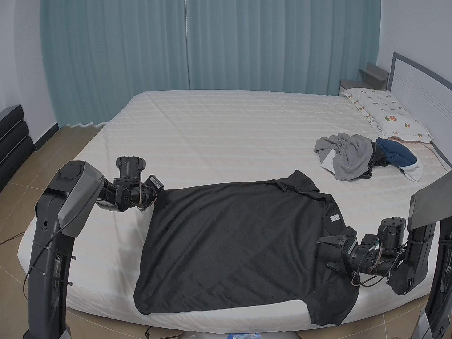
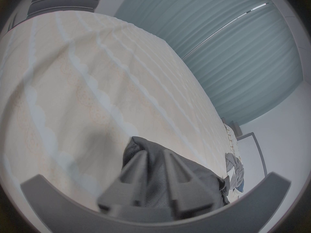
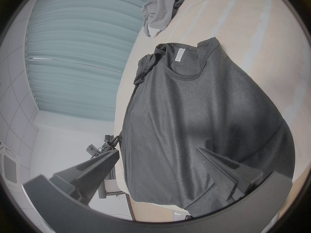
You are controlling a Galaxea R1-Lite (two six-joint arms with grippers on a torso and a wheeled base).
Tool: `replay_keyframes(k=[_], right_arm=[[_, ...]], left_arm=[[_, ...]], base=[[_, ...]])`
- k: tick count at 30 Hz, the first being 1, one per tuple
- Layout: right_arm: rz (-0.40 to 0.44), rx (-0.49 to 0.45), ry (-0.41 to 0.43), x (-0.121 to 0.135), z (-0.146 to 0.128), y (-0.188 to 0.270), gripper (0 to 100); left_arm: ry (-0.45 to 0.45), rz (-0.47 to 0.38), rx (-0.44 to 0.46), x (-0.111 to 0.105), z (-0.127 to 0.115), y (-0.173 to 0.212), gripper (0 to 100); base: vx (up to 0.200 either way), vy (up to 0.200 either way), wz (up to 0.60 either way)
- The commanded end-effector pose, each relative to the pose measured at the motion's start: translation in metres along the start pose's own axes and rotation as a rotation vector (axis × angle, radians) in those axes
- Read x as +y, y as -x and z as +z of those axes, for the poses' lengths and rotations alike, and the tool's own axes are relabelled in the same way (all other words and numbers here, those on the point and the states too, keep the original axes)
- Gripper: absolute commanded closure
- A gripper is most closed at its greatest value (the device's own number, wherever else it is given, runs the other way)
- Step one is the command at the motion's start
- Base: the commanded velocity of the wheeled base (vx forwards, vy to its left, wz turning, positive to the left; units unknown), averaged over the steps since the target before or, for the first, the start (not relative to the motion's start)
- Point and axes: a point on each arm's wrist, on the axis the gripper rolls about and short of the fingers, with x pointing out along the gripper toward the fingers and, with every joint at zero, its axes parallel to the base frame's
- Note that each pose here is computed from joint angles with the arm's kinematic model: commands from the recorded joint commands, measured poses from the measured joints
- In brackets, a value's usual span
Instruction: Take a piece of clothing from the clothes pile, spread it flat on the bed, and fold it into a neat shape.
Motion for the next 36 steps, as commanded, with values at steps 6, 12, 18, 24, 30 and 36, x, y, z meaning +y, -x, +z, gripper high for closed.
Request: replay_keyframes(k=[6,12,18,24,30,36], right_arm=[[-0.001,0.001,0.0,0.0,0.0,0.0,0],[0.0,0.0,0.0,0.0,0.0,-0.001,0],[-0.001,0.001,0.0,0.0,0.0,0.0,0],[-0.001,0.0,-0.003,0.0,0.0,0.001,0],[0.0,-0.001,-0.003,0.0,0.0,0.0,0],[-0.002,-0.003,-0.003,-0.001,0.001,0.0,0]], left_arm=[[0.009,0.002,-0.107,-0.002,0.016,-0.011,100],[0.018,-0.017,-0.15,-0.003,0.024,-0.017,100],[0.018,-0.032,-0.202,-0.006,0.029,-0.023,100],[0.022,-0.039,-0.225,-0.005,0.03,-0.025,100],[0.023,-0.045,-0.228,-0.005,0.03,-0.025,100],[0.022,-0.039,-0.219,-0.004,0.028,-0.027,0]], base=[[0.0,0.0,0.0],[0.0,0.0,0.0],[0.0,0.0,0.0],[0.0,0.0,0.0],[0.0,0.0,0.0],[0.0,0.0,0.0]])
